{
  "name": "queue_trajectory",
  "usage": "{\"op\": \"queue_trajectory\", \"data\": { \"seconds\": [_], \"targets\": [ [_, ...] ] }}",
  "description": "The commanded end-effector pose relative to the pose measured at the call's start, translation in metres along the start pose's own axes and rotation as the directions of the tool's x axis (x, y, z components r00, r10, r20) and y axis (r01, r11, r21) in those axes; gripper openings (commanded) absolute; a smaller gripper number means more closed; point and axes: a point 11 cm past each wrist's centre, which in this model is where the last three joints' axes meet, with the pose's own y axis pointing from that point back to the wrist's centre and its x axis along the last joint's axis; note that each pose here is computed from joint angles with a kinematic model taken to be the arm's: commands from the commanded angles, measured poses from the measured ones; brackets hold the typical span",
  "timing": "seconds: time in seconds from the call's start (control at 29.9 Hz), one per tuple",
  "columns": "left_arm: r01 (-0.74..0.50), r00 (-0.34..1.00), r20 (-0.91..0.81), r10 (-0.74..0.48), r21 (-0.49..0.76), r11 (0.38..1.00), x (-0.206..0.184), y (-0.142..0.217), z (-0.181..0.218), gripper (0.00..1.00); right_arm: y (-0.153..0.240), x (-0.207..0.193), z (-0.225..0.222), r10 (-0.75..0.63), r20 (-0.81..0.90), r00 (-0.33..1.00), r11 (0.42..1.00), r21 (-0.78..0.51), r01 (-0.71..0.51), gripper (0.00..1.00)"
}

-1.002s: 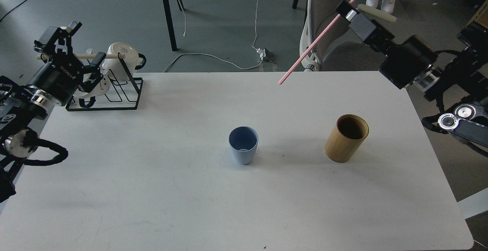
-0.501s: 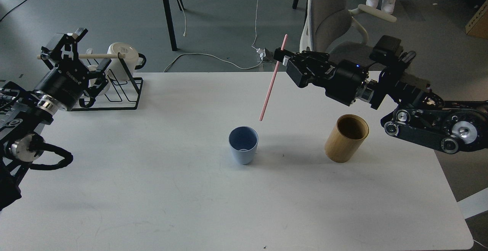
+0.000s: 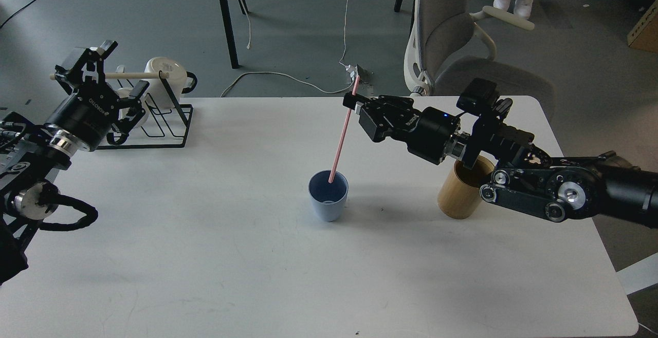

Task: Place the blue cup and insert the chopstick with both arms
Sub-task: 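Carry the straw over the blue cup and lower it inside, then release the straw and lift the right gripper away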

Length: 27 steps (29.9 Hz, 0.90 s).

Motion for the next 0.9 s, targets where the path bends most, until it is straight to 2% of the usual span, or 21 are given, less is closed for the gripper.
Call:
{"op": "queue_trajectory", "data": {
  "seconds": [0.0,0.23,0.27,0.33,0.4,0.5,0.57,0.6,0.63,0.87],
  "targets": [
    [0.002,1.0,-0.003,-0.002,0.0,1.0,-0.001,-0.001,-0.001,0.98,0.0,-0.012,-0.001,-0.007,0.018,1.0,1.0,-0.005,0.007,0.0],
    [0.0,1.0,0.0,0.0,0.0,1.0,0.0,0.0,0.0,0.98,-0.005,-0.032,0.001,-0.016,0.035,0.999,1.0,-0.021,0.017,0.02],
    [0.0,1.0,0.0,0.0,0.0,1.0,0.0,0.0,0.0,0.98,-0.006,-0.033,0.001,-0.015,0.037,0.999,1.0,-0.02,0.016,0.07],
    [0.0,1.0,0.0,0.0,0.0,1.0,0.0,0.0,0.0,0.98,-0.009,-0.034,-0.002,-0.014,0.047,0.999,1.0,-0.017,0.014,0.34],
    [0.002,1.0,-0.003,-0.002,0.0,1.0,-0.001,-0.001,-0.001,0.98,-0.012,-0.034,-0.005,-0.007,0.057,0.998,1.0,-0.012,0.008,0.44],
    [0.002,1.0,-0.003,-0.002,0.0,1.0,-0.001,-0.001,-0.001,0.98,-0.013,-0.037,-0.006,0.009,0.088,0.996,1.0,-0.019,-0.007,0.69],
    [0.002,1.0,-0.003,-0.002,0.0,1.0,-0.001,-0.001,-0.001,0.98,-0.015,-0.036,-0.008,0.018,0.098,0.995,1.0,-0.018,-0.017,0.75],
    [0.0,1.0,0.0,0.0,-0.001,1.0,0.0,0.0,0.0,0.98,-0.016,-0.033,-0.009,0.03,0.107,0.994,0.999,-0.02,-0.028,0.82],
    [0.0,1.0,0.0,0.0,0.0,1.0,0.0,0.0,0.0,0.98,-0.016,-0.032,-0.009,0.044,0.123,0.991,0.999,-0.026,-0.041,0.94],
    [-0.002,1.0,0.001,0.002,-0.008,1.0,0.001,-0.001,0.003,0.98,-0.02,-0.014,-0.007,0.119,0.162,0.98,0.993,-0.047,-0.112,0.97]
  ]
}}
